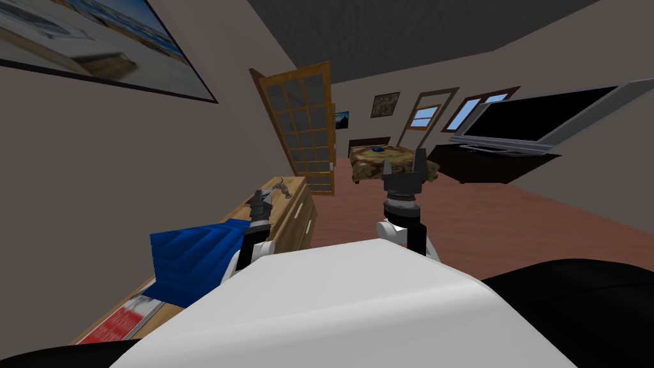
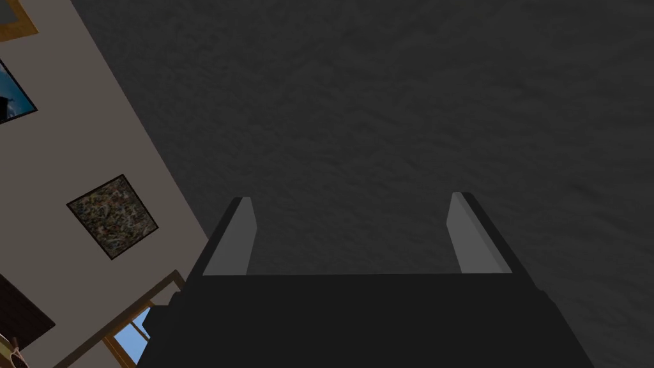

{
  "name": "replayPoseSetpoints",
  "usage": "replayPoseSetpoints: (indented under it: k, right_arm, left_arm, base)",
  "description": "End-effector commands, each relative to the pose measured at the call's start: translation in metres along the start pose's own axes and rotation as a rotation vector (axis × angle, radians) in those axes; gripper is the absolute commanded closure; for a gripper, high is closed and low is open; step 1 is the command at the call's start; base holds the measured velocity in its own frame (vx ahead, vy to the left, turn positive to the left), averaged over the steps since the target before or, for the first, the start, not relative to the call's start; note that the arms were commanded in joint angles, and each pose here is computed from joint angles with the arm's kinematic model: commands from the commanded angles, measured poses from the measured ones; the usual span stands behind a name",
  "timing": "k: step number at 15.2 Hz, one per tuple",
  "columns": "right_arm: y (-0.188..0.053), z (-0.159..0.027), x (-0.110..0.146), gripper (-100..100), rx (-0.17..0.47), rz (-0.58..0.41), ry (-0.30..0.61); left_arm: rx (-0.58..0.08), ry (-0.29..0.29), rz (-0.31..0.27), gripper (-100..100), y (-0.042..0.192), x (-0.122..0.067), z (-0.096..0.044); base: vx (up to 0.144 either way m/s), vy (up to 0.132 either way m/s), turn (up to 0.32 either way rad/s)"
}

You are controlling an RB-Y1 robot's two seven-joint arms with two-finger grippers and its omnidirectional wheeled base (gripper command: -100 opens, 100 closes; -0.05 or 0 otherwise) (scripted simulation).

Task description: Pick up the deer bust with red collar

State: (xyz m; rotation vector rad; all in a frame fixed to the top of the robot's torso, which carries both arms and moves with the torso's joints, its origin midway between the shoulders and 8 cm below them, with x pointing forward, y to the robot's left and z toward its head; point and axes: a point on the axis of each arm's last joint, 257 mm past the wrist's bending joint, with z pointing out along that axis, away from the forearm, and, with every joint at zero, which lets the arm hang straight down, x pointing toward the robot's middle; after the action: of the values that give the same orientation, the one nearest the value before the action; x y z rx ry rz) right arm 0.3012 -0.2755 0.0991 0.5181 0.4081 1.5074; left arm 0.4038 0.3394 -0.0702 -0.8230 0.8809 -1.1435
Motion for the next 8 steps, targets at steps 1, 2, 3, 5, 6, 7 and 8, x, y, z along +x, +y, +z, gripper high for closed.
replayPoseSetpoints:
  k: [1,2,3,5,6,7,8]
  right_arm:
    - [0.0,0.0,0.0,0,0.0,0.0,0.0]
    - [0.0,0.0,0.0,0,0.0,0.0,0.0]
    - [0.0,0.0,0.0,0,0.0,0.0,0.0]
    - [0.0,0.0,0.0,0,0.0,0.0,0.0]
    - [0.0,0.0,0.0,0,0.0,0.0,0.0]
    - [0.0,0.0,0.0,0,0.0,0.0,0.0]
    - [0.0,0.0,0.0,0,0.0,0.0,0.0]
  left_arm:
    - [-0.048,-0.025,-0.008,-100,0.019,-0.014,-0.001]
    - [-0.067,-0.036,-0.013,-100,0.027,-0.019,-0.002]
    - [-0.086,-0.046,-0.019,-100,0.035,-0.023,-0.003]
    - [-0.119,-0.066,-0.034,-100,0.049,-0.031,-0.005]
    - [-0.134,-0.076,-0.043,-100,0.056,-0.034,-0.006]
    - [-0.148,-0.085,-0.052,-100,0.062,-0.037,-0.008]
    - [-0.162,-0.094,-0.062,-100,0.068,-0.04,-0.009]
  base:
    - [-0.054,-0.003,-0.105]
    - [-0.035,-0.001,-0.084]
    - [-0.015,0.002,-0.064]
    - [0.016,0.003,-0.045]
    - [0.051,0.005,-0.028]
    - [0.082,0.008,-0.02]
    - [0.105,0.005,-0.01]
